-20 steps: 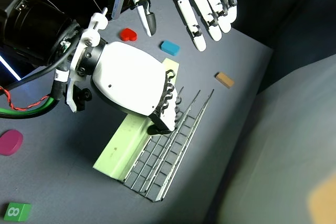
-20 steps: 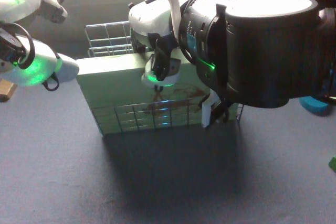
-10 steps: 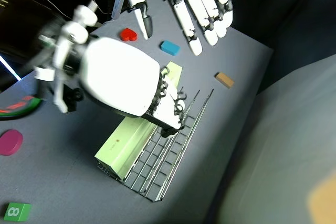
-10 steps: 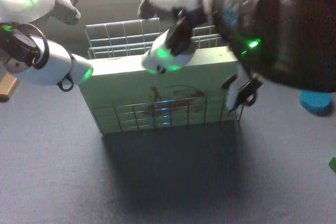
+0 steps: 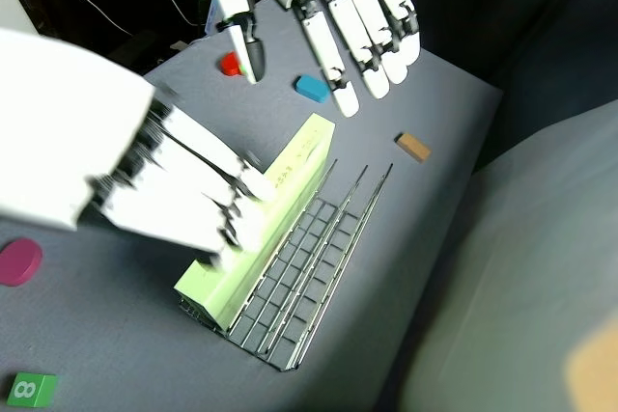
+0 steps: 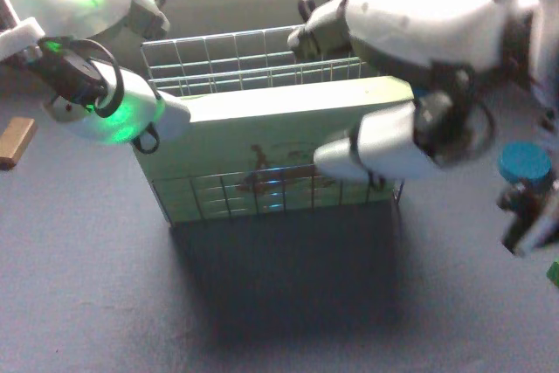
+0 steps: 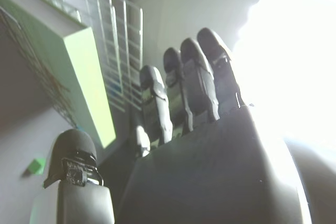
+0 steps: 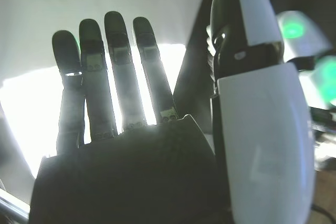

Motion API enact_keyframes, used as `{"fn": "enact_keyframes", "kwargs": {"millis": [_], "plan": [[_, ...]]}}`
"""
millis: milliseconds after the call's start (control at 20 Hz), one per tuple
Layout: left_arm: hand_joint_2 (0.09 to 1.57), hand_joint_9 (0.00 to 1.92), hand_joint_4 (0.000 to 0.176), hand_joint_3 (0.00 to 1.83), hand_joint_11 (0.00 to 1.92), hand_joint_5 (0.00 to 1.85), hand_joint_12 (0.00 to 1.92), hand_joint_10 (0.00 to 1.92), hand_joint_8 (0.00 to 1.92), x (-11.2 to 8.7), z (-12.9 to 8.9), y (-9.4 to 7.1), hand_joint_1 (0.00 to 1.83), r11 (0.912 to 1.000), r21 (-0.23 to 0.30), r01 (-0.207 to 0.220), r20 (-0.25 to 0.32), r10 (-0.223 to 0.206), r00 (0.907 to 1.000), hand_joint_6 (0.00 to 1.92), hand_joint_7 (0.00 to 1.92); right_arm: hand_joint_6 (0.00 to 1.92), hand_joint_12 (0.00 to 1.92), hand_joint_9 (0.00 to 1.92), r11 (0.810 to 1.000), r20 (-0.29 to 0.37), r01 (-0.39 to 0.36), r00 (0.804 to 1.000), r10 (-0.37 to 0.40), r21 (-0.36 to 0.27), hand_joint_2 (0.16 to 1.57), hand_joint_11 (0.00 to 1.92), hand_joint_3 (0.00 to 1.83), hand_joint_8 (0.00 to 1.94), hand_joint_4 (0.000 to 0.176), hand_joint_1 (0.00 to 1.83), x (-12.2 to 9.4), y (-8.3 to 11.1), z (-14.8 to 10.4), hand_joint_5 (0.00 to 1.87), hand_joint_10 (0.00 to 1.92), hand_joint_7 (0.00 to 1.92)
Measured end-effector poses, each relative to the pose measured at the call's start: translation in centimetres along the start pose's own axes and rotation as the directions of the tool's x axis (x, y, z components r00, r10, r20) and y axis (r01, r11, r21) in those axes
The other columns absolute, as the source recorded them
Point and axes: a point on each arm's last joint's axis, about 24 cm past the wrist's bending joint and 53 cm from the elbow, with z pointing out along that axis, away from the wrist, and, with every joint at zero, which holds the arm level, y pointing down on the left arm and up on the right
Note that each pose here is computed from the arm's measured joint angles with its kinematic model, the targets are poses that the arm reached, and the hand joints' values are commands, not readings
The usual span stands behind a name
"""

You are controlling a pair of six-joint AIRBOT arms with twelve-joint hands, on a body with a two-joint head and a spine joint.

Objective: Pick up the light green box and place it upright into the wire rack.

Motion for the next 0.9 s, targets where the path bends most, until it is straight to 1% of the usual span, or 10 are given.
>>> {"fn": "enact_keyframes", "kwargs": {"millis": [200,300,350,400,450,500,650,800,850,900], "plan": [[1.16,0.37,0.06,0.0,0.03,0.49,0.86,0.01,0.01,0.0,-0.3,-0.3,0.27,1.0,-0.005,0.002,0.006,-0.002,1.0,0.01,0.46,0.03,1.45,0.77,1.0,0.001,0.007,1.0,-0.007,-0.011,1.06,0.47,0.0,0.04,0.0,0.62,-0.2,-1.3,-2.4,0.76,0.23,0.87],[1.16,0.81,0.0,0.0,0.37,0.87,0.99,0.15,0.12,0.1,-0.5,-0.8,0.41,1.0,0.007,0.0,0.005,0.0,1.0,0.1,0.92,0.11,1.75,0.74,1.0,-0.035,-0.019,0.999,0.019,0.007,1.1,0.64,0.0,0.12,0.0,0.68,0.4,-2.4,-3.1,0.94,1.08,1.03],[1.14,0.81,0.0,0.01,0.49,1.06,1.65,1.07,0.73,0.1,-0.5,-1.1,0.66,0.9999,0.013,-0.001,0.005,0.001,1.0,0.46,1.01,0.68,1.89,0.93,0.999,-0.06,-0.031,0.998,0.032,0.01,1.14,1.01,0.0,0.82,0.0,0.73,0.9,-2.6,-3.5,0.85,1.62,0.93],[1.16,0.82,0.0,0.01,0.74,0.87,1.87,1.75,1.66,0.2,-0.5,-1.2,0.67,0.9998,0.015,0.01,0.003,-0.01,0.9999,1.36,0.83,1.28,1.91,1.11,0.999,-0.091,-0.032,0.995,0.033,0.009,1.15,1.32,0.0,1.46,0.0,0.75,1.7,-2.7,-4.0,0.76,1.86,0.9],[1.17,0.87,0.0,0.0,0.93,0.84,1.91,1.89,1.87,0.2,-0.6,-1.2,0.71,0.9997,0.016,0.016,0.001,-0.016,0.9999,1.81,0.86,1.79,1.92,1.29,1.0,-0.099,-0.028,0.995,0.029,0.005,1.17,1.57,0.0,1.85,0.0,0.78,1.9,-2.5,-4.3,0.74,1.91,0.98],[1.18,0.96,0.0,0.0,1.07,0.93,1.92,1.91,1.91,0.0,-0.6,-1.2,0.73,0.9997,0.014,0.018,0.004,-0.018,0.9998,1.9,0.94,1.9,1.92,1.34,1.0,-0.1,-0.01,0.995,0.009,-0.006,1.2,1.67,0.01,1.92,0.0,0.8,2.1,-2.2,-4.6,0.83,1.92,1.04],[1.19,1.02,0.0,0.0,1.13,0.99,1.92,1.92,1.92,-0.7,-0.8,-1.2,0.74,0.9998,0.011,0.014,0.025,-0.014,0.9996,1.92,1.01,1.92,1.92,1.36,1.0,-0.1,0.001,0.995,-0.004,-0.03,1.23,1.72,0.01,1.94,0.0,0.8,2.1,-1.6,-4.7,0.89,1.92,1.06],[1.31,1.4,0.0,0.01,1.5,1.26,1.92,1.92,1.92,-0.2,-1.2,-2.0,0.73,0.9996,0.027,0.004,0.016,-0.004,0.9999,1.92,1.36,1.92,1.92,1.58,0.999,-0.107,0.002,0.994,-0.008,-0.055,1.4,1.82,0.02,1.94,0.0,0.79,2.4,-0.9,-4.6,1.12,1.92,1.34],[1.31,1.41,0.14,0.0,1.51,1.27,1.92,1.92,1.92,0.0,-1.3,-2.3,0.75,0.9994,0.035,0.005,0.011,-0.006,0.9999,1.92,1.37,1.92,1.92,1.58,0.998,-0.108,0.003,0.994,-0.009,-0.058,1.41,1.82,0.02,1.94,0.0,0.8,2.4,-0.7,-4.6,1.13,1.92,1.34],[1.31,1.41,0.164,0.0,1.51,1.27,1.92,1.92,1.92,0.3,-1.4,-2.6,0.75,0.9991,0.043,0.002,0.005,-0.002,1.0,1.92,1.37,1.92,1.92,1.59,0.998,-0.107,0.002,0.994,-0.009,-0.064,1.41,1.83,0.01,1.94,0.0,0.8,2.3,-0.5,-4.5,1.13,1.92,1.35]]}}
